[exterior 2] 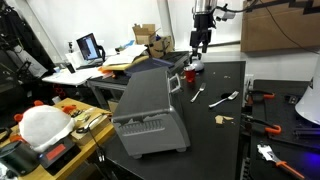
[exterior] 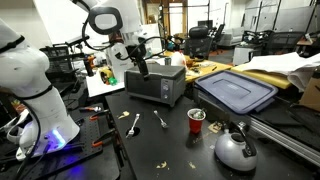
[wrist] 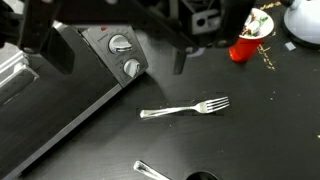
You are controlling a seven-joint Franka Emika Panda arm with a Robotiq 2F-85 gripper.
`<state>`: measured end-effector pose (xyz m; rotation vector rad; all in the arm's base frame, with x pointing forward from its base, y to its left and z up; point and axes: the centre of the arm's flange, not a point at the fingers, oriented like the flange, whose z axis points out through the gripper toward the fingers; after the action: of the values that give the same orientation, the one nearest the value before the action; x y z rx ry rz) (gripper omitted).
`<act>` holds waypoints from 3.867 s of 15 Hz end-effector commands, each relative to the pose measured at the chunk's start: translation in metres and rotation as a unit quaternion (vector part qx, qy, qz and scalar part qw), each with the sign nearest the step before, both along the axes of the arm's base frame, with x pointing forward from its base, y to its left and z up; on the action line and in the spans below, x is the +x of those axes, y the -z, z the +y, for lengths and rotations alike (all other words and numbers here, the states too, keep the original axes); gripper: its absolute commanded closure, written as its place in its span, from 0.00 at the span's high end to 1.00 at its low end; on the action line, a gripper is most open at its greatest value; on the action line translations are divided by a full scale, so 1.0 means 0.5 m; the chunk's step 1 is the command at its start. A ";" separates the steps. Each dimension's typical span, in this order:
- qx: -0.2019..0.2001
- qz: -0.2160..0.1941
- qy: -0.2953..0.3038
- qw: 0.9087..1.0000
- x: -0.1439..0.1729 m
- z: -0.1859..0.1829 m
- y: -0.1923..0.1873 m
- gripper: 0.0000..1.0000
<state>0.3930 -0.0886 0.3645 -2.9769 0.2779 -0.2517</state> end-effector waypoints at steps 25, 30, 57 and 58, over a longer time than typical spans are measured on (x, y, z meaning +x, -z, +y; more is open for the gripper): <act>0.108 0.019 0.083 0.990 0.122 -0.076 0.125 1.00; 0.113 0.020 0.089 0.989 0.122 -0.077 0.133 1.00; 0.250 0.033 0.395 0.884 0.137 -0.138 0.243 1.00; 0.255 0.038 0.401 0.879 0.136 -0.140 0.250 1.00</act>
<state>0.4617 -0.1595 0.2479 -2.2680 1.2887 -0.1426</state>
